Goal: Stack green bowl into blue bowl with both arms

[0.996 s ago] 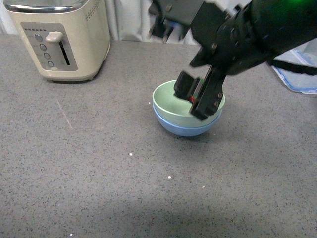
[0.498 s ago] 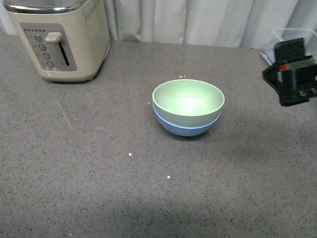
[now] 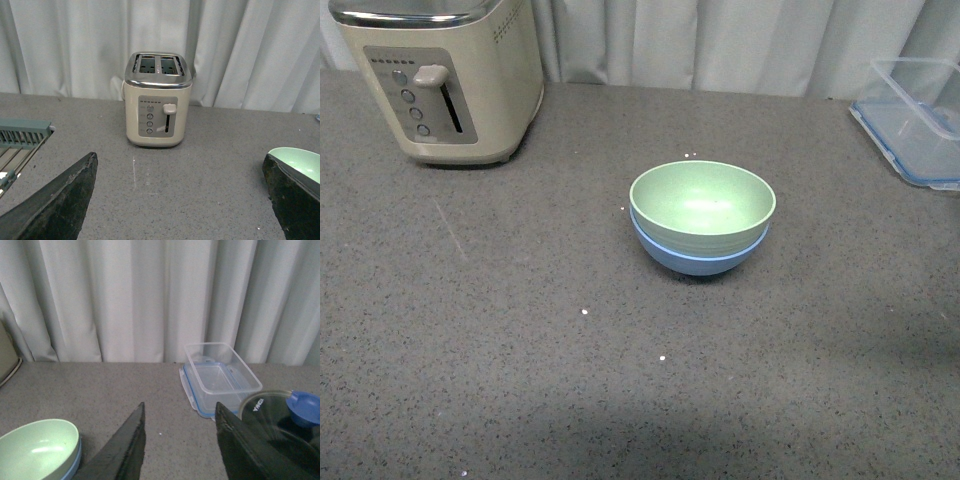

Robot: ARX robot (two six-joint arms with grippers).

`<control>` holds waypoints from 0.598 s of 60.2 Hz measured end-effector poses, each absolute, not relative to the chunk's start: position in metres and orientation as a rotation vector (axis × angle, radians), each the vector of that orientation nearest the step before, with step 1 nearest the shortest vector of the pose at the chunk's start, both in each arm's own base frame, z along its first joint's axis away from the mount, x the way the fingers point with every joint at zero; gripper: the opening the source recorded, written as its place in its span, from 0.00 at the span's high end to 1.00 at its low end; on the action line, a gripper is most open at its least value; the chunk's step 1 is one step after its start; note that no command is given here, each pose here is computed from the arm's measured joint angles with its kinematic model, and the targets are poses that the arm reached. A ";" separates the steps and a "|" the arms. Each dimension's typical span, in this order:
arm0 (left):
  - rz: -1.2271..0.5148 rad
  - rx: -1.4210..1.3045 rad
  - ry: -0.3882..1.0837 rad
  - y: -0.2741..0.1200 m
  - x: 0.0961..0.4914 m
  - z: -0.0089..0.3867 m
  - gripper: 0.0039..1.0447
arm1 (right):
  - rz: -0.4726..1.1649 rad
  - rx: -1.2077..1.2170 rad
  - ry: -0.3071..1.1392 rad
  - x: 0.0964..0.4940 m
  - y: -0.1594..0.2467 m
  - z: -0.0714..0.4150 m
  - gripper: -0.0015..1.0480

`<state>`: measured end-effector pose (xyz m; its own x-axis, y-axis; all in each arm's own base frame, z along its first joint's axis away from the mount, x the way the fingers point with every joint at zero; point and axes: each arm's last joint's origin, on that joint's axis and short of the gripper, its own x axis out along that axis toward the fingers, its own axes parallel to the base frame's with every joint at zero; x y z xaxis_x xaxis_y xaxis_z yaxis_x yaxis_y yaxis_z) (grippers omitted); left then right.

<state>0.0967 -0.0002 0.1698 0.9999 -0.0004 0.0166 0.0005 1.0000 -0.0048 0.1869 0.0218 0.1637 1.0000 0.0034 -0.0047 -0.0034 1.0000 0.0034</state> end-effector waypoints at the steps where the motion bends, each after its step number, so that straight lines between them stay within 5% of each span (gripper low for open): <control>1: 0.000 -0.005 -0.016 0.000 0.097 0.170 0.06 | 0.003 0.003 0.010 0.185 0.021 0.163 0.66; 14: 0.000 -0.005 -0.016 0.000 0.097 0.170 0.06 | 0.004 -0.002 0.017 0.165 0.013 0.162 0.99; 36: 0.000 -0.005 -0.016 0.000 0.097 0.170 0.06 | 0.001 0.000 0.014 0.143 0.000 0.162 0.99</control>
